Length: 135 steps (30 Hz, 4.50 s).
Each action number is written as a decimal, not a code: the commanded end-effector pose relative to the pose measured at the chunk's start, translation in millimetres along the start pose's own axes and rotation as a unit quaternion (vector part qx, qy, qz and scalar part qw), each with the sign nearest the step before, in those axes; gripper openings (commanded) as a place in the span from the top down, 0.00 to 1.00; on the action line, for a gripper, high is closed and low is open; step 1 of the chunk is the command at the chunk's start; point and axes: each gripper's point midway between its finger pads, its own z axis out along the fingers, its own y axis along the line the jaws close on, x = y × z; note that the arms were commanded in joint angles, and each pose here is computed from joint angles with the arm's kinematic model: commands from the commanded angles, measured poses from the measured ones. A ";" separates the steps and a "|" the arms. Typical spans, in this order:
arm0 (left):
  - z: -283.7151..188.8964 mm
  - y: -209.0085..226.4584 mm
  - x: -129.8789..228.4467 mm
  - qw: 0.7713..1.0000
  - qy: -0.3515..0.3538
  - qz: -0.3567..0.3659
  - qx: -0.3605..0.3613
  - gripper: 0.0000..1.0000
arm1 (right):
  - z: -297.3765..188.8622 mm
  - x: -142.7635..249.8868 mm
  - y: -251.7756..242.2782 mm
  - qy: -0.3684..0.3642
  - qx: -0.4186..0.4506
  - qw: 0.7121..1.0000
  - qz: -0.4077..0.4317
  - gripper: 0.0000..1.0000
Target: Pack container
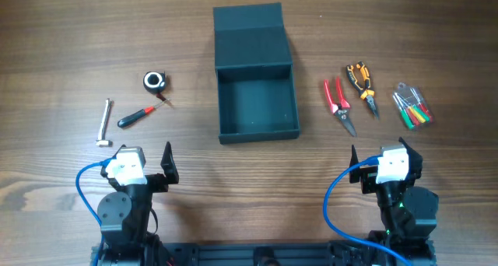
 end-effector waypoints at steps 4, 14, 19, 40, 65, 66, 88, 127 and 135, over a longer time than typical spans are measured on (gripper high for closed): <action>-3.8 -38.1 -5.3 0.993 -0.006 -0.022 0.113 0.00 | -0.9 -2.8 -0.4 -0.007 0.001 1.000 -0.003 0.00; 5.6 -27.3 -64.3 0.994 0.036 -0.091 0.058 0.00 | -4.8 -47.4 18.8 -0.079 -0.084 0.976 0.184 0.00; 61.3 -29.8 -115.5 0.989 0.135 -0.034 0.046 0.00 | 6.6 -57.4 17.5 -0.020 -0.093 0.972 0.216 0.00; 135.0 -35.7 -141.0 0.966 0.251 -0.044 0.048 0.00 | 139.0 -110.9 -108.5 0.252 -0.019 0.953 0.168 0.00; 135.0 -35.8 -141.0 0.966 0.251 -0.045 0.049 0.00 | 167.0 114.0 -136.5 0.505 -0.113 0.856 -0.001 0.04; 135.0 -35.8 -141.0 0.966 0.251 -0.045 0.049 0.00 | 167.3 114.3 -136.4 0.505 -0.113 0.856 -0.001 0.04; 135.0 -35.8 -141.0 0.966 0.251 -0.045 0.049 0.00 | 173.5 117.9 -146.6 0.509 -0.063 0.858 0.031 0.14; 135.0 -35.8 -141.0 0.966 0.251 -0.045 0.049 0.00 | 148.6 -162.5 23.4 0.219 -0.184 0.950 0.122 0.96; 135.0 -35.8 -141.0 0.966 0.251 -0.045 0.049 0.00 | 124.9 -175.9 153.6 0.258 -0.206 0.922 0.201 0.96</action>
